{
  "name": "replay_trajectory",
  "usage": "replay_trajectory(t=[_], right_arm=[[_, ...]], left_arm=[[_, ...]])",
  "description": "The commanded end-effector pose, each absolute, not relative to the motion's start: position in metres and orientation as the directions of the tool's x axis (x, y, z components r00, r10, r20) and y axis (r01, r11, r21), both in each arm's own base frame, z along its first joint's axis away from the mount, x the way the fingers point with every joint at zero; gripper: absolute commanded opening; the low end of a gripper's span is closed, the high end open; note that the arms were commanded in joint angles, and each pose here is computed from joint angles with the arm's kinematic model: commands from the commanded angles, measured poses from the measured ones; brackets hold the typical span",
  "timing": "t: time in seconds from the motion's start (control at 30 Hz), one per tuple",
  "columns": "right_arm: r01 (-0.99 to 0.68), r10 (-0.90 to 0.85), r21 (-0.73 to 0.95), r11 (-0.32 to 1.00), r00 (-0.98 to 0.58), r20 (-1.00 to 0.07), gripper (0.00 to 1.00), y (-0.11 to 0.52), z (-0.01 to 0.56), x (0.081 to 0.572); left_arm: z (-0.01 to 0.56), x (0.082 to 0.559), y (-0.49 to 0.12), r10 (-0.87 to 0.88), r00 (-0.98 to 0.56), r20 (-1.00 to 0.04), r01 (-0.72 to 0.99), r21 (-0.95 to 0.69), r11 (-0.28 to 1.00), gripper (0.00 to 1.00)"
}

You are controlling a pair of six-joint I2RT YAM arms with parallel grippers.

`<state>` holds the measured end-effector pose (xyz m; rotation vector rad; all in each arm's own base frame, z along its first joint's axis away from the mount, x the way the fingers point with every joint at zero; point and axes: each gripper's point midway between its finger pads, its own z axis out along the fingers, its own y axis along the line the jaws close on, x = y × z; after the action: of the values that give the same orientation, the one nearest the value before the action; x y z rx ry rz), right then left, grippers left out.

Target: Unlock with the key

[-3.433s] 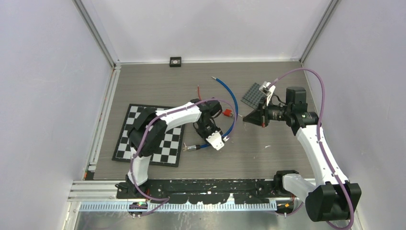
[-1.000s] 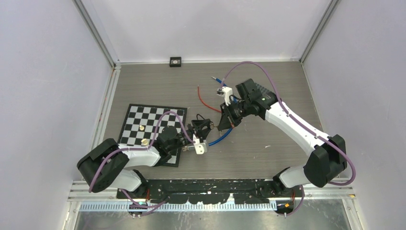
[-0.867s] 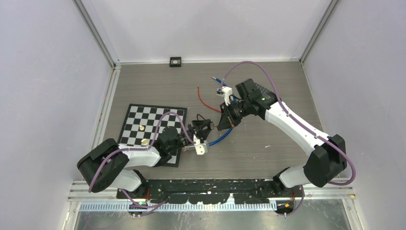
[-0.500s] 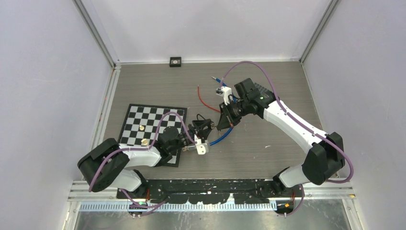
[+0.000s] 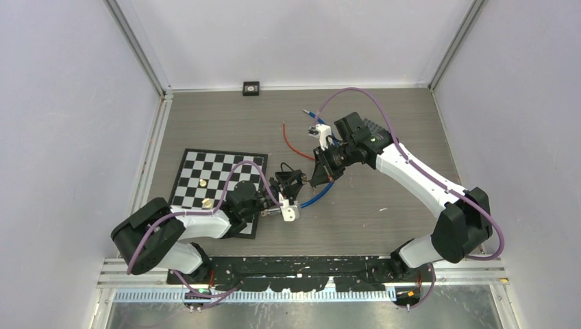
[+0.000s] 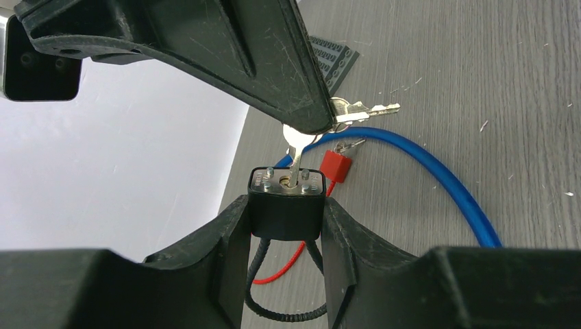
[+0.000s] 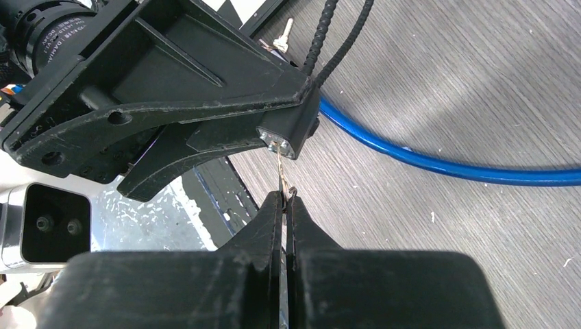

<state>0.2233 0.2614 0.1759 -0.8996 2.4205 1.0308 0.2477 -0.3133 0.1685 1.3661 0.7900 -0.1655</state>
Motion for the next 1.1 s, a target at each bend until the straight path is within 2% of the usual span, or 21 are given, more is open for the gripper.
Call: replay_trajectory(t=[0.0, 0.77, 1.07], right_arm=[[-0.69, -0.398, 0.495, 0.528, -0.716, -0.573, 0.01, 0.266, 0.188, 0.23], [-0.659, -0.372, 0.457, 0.597, -0.732, -0.571, 0.01, 0.262, 0.182, 0.243], [-0.613, -0.342, 0.447, 0.652, -0.764, -0.548, 0.01, 0.261, 0.171, 0.253]], left_arm=[[0.2, 0.25, -0.32, 0.289, 0.778, -0.557, 0.483, 0.826, 0.292, 0.0], [0.192, 0.246, -0.325, 0.296, 0.774, -0.559, 0.498, 0.827, 0.261, 0.0], [0.187, 0.263, -0.337, 0.434, 0.707, -0.559, 0.487, 0.829, 0.274, 0.0]])
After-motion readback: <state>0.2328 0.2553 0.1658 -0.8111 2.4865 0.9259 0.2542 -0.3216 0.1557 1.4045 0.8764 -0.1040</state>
